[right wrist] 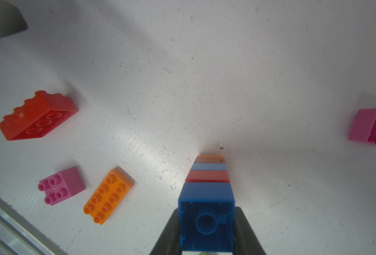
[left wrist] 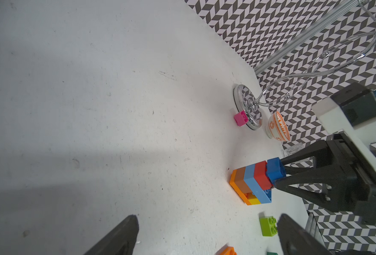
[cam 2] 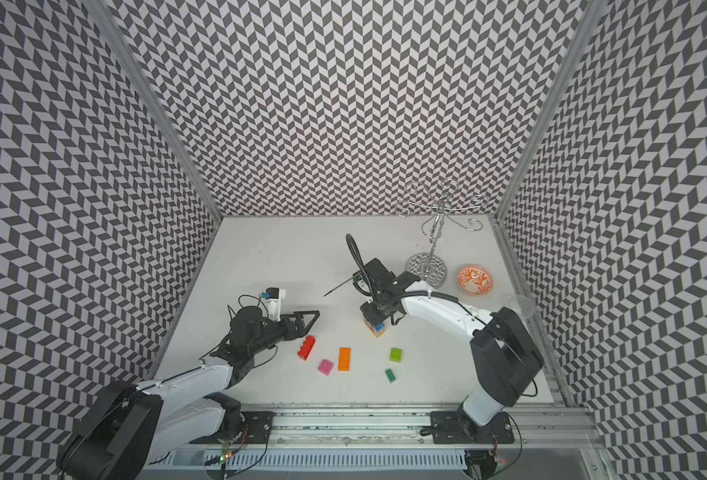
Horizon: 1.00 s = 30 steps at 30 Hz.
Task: Assemble the letter p with lego
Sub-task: Assemble the lego brick with the lego brick.
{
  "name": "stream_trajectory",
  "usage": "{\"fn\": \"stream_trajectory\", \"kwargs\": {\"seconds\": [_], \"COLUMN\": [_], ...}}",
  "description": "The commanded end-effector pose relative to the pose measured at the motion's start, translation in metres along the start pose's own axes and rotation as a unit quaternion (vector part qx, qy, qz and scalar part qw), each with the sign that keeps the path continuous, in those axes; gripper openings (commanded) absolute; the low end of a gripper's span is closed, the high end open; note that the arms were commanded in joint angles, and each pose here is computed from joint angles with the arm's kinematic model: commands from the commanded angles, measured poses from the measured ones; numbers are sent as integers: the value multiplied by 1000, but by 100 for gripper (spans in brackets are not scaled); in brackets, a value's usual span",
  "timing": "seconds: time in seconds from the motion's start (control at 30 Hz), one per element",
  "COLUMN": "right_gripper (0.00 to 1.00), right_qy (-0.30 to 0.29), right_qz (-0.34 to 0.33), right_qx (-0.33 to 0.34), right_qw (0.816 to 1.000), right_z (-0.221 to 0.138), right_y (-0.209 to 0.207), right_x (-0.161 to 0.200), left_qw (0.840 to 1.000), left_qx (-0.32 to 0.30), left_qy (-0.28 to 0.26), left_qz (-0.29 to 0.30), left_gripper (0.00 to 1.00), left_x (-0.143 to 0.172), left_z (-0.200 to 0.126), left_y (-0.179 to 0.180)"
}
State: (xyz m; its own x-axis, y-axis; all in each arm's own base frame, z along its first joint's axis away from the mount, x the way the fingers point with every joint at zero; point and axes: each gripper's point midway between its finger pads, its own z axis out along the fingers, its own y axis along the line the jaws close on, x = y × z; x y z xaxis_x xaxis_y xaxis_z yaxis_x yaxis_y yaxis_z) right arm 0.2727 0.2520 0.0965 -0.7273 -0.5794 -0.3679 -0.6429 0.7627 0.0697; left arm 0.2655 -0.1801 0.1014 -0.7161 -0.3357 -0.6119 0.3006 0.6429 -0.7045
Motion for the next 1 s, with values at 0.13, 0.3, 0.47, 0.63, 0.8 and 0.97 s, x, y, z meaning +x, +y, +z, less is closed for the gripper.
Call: {"fn": "stream_trajectory", "kwargs": {"seconds": [0.13,0.3,0.47,0.63,0.8,0.97], "right_gripper": [0,0,0,0,0,0], "right_qy": [60,84,110,128,157,179], "right_qz": [2,4,3,0,5,7], "right_qx": [28,41,45,40,35,52], "right_qw": [998,996,993,991,987,982], "right_z": [11,20,29,37,55,65], "right_y": [-4,-8,-9,-7,-6,-8], "right_x": [22,33,45,53,77,89], "left_qw": [1000,1000,1000,1000,1000,1000], "left_qx": [13,12,13,12,11,12], "left_qy": [-15,-15,-15,-14,-13,-12], "left_qz": [18,19,19,18,19,19], "left_gripper": [100,100,100,100,100,100], "left_x": [-14,-14,-14,-14,-13,-13], "left_z": [2,2,2,2,2,3], "left_y": [-13,-12,-13,-12,-12,-12]}}
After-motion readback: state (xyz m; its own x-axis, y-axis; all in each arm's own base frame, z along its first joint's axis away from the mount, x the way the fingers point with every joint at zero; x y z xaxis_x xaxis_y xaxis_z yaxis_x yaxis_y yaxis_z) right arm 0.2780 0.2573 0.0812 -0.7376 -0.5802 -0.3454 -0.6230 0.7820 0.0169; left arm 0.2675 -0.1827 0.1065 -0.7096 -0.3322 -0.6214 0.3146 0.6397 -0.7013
